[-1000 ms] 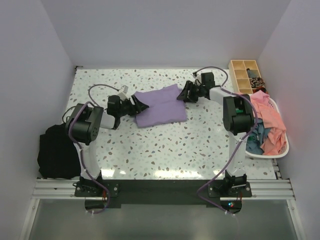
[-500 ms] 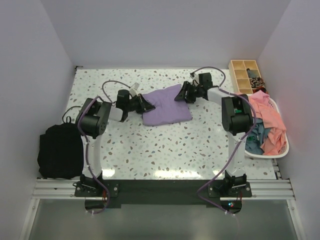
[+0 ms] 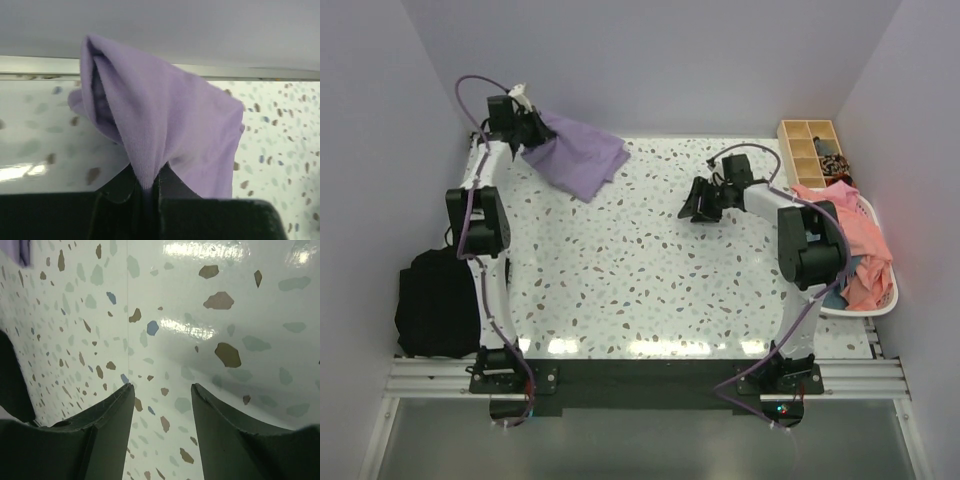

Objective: Fold and stack the t-shirts
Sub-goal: Put the neatly folded tshirt into the corner of the board with the left arm

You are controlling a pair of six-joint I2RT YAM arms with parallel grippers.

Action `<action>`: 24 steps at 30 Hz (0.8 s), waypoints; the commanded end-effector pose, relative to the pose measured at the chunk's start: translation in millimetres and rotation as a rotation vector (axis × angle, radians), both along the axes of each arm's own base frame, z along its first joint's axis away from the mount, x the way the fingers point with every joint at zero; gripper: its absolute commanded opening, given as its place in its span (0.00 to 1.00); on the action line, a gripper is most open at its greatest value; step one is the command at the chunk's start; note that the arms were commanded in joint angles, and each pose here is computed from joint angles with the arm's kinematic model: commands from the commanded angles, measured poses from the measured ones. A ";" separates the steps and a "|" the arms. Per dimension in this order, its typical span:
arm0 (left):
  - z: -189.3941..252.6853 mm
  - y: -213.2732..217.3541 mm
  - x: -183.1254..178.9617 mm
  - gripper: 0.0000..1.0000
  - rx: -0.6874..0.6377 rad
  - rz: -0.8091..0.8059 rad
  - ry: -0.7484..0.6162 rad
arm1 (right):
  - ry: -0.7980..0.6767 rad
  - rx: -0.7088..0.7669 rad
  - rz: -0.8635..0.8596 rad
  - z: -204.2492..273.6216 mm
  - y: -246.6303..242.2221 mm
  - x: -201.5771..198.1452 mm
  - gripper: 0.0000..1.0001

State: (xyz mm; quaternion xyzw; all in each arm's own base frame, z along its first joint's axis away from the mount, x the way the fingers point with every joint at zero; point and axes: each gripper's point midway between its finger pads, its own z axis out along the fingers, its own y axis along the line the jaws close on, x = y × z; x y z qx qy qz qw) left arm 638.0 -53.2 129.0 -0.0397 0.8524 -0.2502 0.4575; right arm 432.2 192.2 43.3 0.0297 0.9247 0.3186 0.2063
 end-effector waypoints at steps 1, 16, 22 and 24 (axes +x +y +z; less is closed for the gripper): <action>-60.2 81.1 3.0 0.00 0.079 0.079 0.167 | -0.067 -0.034 0.022 31.8 -4.7 -8.9 0.54; -35.8 255.8 5.0 0.00 0.157 0.372 0.067 | -0.038 -0.038 0.053 15.4 4.8 -0.5 0.54; -26.4 279.4 8.9 0.00 0.229 0.408 0.005 | -0.028 -0.031 0.093 10.3 20.2 -2.4 0.54; -25.4 284.8 9.9 0.05 0.256 0.424 -0.008 | -0.019 -0.035 0.111 6.6 24.4 -6.3 0.54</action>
